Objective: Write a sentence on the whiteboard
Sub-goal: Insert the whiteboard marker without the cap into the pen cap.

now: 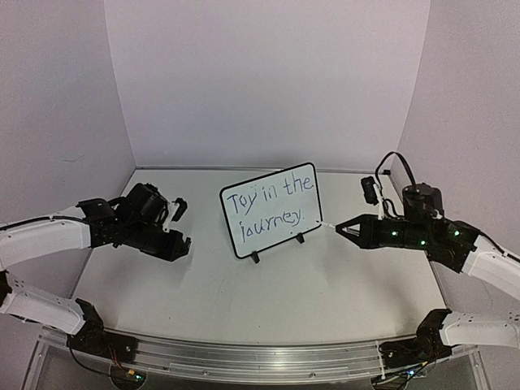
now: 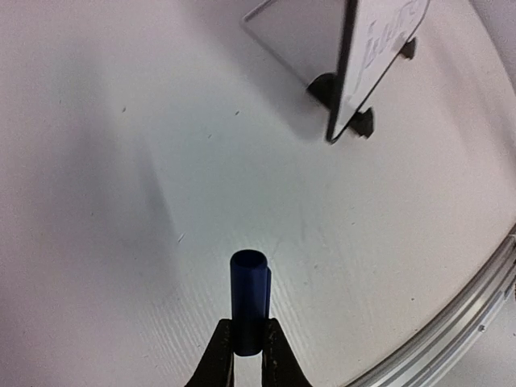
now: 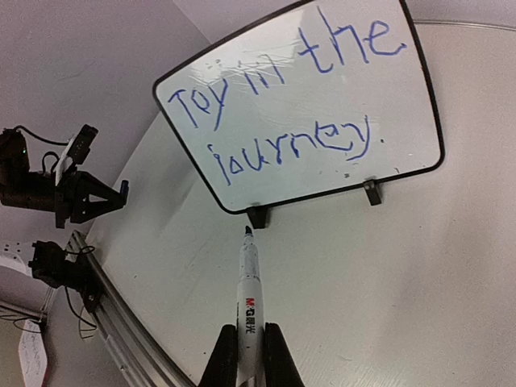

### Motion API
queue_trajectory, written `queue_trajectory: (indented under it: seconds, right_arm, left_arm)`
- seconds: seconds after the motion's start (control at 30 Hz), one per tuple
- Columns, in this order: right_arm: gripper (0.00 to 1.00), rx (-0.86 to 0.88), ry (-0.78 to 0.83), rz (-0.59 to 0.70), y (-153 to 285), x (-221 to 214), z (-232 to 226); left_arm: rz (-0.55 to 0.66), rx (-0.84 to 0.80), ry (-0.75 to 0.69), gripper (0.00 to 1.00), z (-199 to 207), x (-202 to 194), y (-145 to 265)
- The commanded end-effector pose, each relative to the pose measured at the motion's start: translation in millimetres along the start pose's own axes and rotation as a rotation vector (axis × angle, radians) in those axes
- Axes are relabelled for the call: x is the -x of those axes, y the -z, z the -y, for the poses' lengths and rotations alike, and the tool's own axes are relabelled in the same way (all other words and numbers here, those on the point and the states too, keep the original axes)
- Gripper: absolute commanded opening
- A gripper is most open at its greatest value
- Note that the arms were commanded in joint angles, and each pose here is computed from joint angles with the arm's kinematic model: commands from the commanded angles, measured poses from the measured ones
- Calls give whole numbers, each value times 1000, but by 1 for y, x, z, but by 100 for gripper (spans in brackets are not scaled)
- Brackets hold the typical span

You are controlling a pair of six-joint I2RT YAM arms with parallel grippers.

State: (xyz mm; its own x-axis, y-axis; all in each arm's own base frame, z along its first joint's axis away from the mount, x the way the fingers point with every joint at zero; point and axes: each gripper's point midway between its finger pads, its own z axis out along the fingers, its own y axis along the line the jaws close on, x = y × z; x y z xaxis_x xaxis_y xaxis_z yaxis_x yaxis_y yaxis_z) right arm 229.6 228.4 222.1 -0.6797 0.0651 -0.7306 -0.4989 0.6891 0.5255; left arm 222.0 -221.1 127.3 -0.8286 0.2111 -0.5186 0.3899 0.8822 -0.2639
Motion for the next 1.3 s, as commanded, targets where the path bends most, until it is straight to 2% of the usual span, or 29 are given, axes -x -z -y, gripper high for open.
queue_trajectory:
  seconds: [0.0,0.27,0.43,0.63,0.93,1.27]
  right_arm:
    - [0,166,14,-130,3,1,-40]
    - [0,436,-38,-410,-12,-17,-92]
    - [0,548,-56,-511,-18,-26,-116]
    - [0,607,-81,-594,-26,-34,-131]
    - [0,637,-99,-672,-40,-51,-139]
    - [0,658,-103,-716,-48,-60,-146]
  left_arm:
    - [72,-197,-170,0,45,27,28]
    - [20,-443,-425,0,104,9,54]
    - [-15,-533,-544,0,139,-2,59]
    - [-40,-646,-651,0,170,-7,64]
    - [-102,-730,-749,0,193,-27,60]
    - [-150,-735,-804,0,196,-41,54]
